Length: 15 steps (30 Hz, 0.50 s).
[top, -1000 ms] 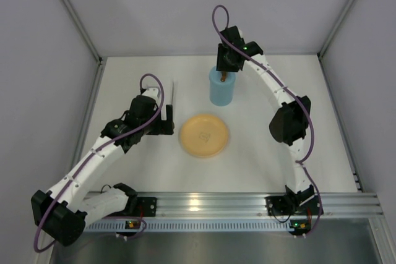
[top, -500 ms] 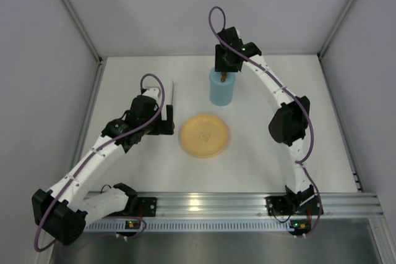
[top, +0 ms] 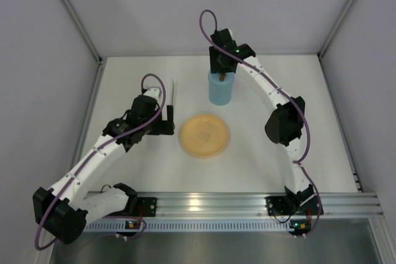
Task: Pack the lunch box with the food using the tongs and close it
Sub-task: Close the box lid on the packing box.
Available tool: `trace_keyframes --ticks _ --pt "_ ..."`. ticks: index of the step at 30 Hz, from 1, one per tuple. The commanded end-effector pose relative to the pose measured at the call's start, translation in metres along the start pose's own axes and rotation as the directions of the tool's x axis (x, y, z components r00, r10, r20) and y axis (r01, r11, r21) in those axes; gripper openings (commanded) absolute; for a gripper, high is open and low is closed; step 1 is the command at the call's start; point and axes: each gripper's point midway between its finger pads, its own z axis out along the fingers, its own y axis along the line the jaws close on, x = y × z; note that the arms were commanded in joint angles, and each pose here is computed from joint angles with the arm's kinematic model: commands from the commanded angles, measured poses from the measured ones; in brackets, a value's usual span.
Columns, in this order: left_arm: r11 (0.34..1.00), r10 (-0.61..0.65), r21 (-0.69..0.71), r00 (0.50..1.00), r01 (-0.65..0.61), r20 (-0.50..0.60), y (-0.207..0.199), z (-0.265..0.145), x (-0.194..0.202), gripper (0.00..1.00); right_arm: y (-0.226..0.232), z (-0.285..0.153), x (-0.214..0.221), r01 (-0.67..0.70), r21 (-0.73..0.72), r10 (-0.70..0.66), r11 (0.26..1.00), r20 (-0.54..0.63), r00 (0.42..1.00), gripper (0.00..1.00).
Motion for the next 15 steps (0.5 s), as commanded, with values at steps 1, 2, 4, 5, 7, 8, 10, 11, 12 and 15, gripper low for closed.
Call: trace_keyframes --ticks 1,2,4,5,7,8,10,11,12,15 --pt "1.0 0.002 0.01 1.0 -0.002 0.004 -0.002 0.001 -0.001 0.98 0.013 0.014 0.015 0.052 -0.006 -0.053 0.999 -0.036 0.998 0.48" --pt "1.0 0.003 0.009 1.0 -0.003 0.002 -0.002 0.001 -0.001 0.98 0.013 0.016 0.017 0.056 -0.001 -0.056 0.998 -0.04 0.998 0.48" --pt "1.0 0.005 0.011 1.0 -0.005 -0.001 -0.002 0.002 0.0 0.98 0.012 0.02 0.023 0.07 0.004 -0.07 0.998 -0.058 0.996 0.49" --pt "1.0 0.003 0.012 1.0 -0.003 -0.002 -0.003 0.002 0.0 0.98 0.011 0.021 0.023 0.077 0.012 -0.076 0.997 -0.059 0.995 0.5" --pt "1.0 0.003 0.015 1.0 -0.003 -0.004 -0.003 0.002 0.0 0.98 0.006 0.024 0.032 0.115 0.037 -0.111 0.993 -0.089 0.99 0.51" --pt "1.0 0.002 0.015 1.0 -0.002 -0.005 -0.003 0.003 0.0 0.98 0.005 0.024 0.032 0.134 0.057 -0.128 0.989 -0.09 0.988 0.51" --pt "1.0 0.003 0.017 1.0 -0.003 -0.009 -0.004 0.003 0.0 0.98 0.0 0.028 0.042 0.177 0.084 -0.165 0.981 -0.126 0.978 0.52" --pt "1.0 0.004 0.02 1.0 -0.004 -0.011 -0.004 0.004 0.001 0.98 -0.002 0.029 0.044 0.186 0.098 -0.173 0.978 -0.133 0.976 0.52" --pt "1.0 0.004 0.021 1.0 -0.004 -0.013 -0.005 0.004 0.001 0.98 -0.004 0.032 0.05 0.198 0.102 -0.181 0.975 -0.15 0.972 0.52" --pt "1.0 0.002 0.022 1.0 -0.001 -0.014 -0.005 0.005 0.0 0.98 -0.007 0.034 0.058 0.209 0.111 -0.188 0.972 -0.176 0.966 0.52"
